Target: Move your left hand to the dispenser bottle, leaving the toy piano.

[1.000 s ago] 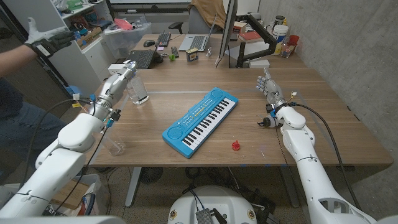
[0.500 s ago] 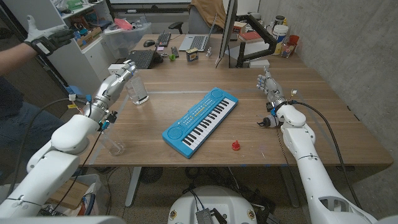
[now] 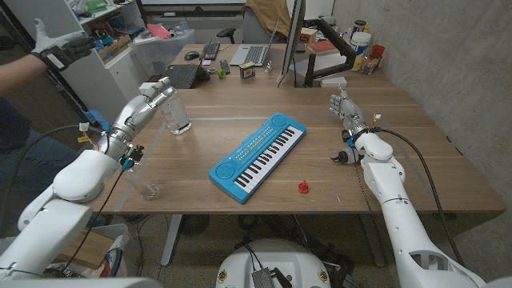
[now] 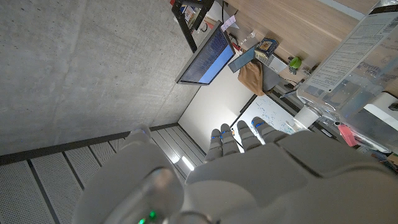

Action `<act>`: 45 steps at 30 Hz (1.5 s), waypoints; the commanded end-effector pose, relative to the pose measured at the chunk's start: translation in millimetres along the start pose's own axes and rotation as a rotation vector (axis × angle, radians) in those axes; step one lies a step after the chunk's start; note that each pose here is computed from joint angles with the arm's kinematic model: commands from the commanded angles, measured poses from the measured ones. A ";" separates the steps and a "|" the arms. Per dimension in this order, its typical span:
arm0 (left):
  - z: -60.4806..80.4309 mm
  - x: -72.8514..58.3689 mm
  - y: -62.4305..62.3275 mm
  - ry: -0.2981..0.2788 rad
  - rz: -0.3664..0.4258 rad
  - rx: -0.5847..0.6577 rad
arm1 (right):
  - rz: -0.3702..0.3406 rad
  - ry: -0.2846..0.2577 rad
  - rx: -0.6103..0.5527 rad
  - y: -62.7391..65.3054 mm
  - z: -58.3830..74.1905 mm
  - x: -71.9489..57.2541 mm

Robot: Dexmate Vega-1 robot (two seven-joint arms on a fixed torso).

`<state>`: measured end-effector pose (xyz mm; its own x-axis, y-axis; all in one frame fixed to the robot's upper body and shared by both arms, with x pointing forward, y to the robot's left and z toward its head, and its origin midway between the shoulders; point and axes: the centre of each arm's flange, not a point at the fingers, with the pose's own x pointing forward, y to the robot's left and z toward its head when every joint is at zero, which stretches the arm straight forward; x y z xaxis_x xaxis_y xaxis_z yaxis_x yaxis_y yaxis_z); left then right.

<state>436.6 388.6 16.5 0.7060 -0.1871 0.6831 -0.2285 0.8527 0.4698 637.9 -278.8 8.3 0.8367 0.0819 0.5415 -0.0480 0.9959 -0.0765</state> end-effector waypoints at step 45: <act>9.1 -56.5 33.6 0.115 0.056 0.164 | 0.024 0.007 -0.013 14.8 -0.4 11.5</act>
<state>390.3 416.6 0.0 0.7435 -0.1013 0.6610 -0.3475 0.7859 0.5114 646.0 -264.8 12.4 0.8406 0.1018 0.5320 -0.0584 0.9935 -0.0977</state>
